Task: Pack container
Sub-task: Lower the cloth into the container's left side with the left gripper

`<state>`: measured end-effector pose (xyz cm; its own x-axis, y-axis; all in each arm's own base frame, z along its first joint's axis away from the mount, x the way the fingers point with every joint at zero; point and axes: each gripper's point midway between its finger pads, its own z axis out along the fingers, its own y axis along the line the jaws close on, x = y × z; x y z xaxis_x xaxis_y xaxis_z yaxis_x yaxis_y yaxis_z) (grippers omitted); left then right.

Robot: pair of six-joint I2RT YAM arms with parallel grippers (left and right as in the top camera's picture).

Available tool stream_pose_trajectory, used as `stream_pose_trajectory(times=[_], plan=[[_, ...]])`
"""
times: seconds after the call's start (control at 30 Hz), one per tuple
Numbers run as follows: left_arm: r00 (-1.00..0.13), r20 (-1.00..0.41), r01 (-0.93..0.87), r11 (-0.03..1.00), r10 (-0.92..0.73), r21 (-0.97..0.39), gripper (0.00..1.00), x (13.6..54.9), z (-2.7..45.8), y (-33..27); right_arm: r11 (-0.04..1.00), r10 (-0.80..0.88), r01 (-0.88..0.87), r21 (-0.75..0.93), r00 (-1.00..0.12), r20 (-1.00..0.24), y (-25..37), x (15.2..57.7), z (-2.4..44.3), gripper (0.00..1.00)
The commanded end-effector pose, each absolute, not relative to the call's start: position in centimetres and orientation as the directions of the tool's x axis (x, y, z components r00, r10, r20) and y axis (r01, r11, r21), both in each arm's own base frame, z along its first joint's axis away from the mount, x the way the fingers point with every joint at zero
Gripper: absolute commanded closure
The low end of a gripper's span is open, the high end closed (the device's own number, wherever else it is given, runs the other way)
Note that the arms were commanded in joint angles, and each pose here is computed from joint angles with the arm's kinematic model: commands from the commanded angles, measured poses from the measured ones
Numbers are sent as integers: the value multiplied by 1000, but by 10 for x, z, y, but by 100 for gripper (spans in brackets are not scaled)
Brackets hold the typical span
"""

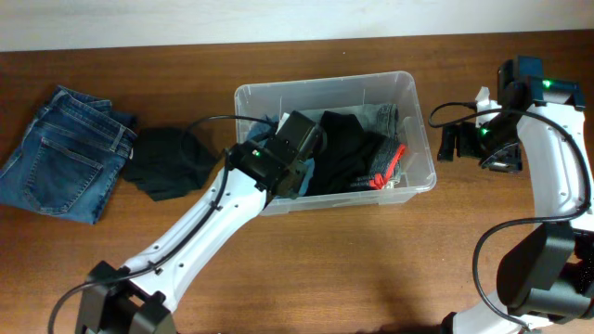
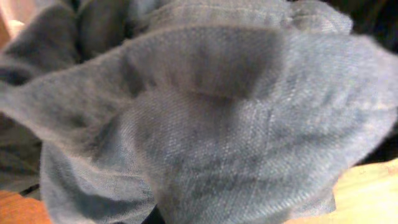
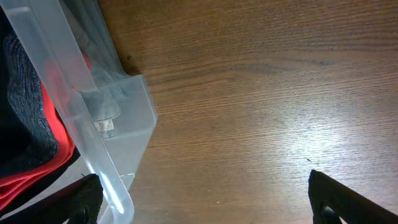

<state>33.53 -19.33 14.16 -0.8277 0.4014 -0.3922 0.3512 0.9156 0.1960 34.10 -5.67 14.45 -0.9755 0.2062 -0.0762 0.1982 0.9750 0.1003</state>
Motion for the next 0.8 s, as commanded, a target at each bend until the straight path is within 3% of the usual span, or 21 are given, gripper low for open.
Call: stream_pose_trajectory(times=[0.0, 0.33, 0.37, 0.4, 0.43, 0.63, 0.7, 0.77], plan=[[-839, -340, 397, 906, 424, 151, 99, 328, 122, -203, 977, 200, 191, 91, -973, -111, -57, 344, 155, 2], [-861, -253, 410, 897, 441, 164, 99, 328, 85, -205, 977, 200, 191, 91, -973, -111, -57, 344, 155, 2], [-864, -241, 412, 896, 442, 167, 94, 328, 81, -204, 977, 200, 191, 91, -973, -111, -57, 344, 155, 2], [-866, -232, 413, 895, 444, 169, 74, 327, 78, -204, 977, 200, 191, 91, -973, -111, -57, 344, 155, 2], [-867, -227, 414, 894, 445, 171, 61, 327, 75, -204, 977, 200, 191, 91, -973, -111, -57, 344, 155, 2], [-861, -259, 383, 892, 438, 239, 52, 338, 87, -193, 977, 200, 191, 91, -973, -111, -57, 344, 155, 2], [-853, -288, 360, 890, 436, 280, 43, 346, 102, -189, 977, 200, 191, 91, -973, -111, -57, 344, 155, 2], [-843, -323, 343, 892, 430, 294, 41, 353, 121, -189, 977, 200, 191, 91, -973, -111, -57, 344, 155, 2]])
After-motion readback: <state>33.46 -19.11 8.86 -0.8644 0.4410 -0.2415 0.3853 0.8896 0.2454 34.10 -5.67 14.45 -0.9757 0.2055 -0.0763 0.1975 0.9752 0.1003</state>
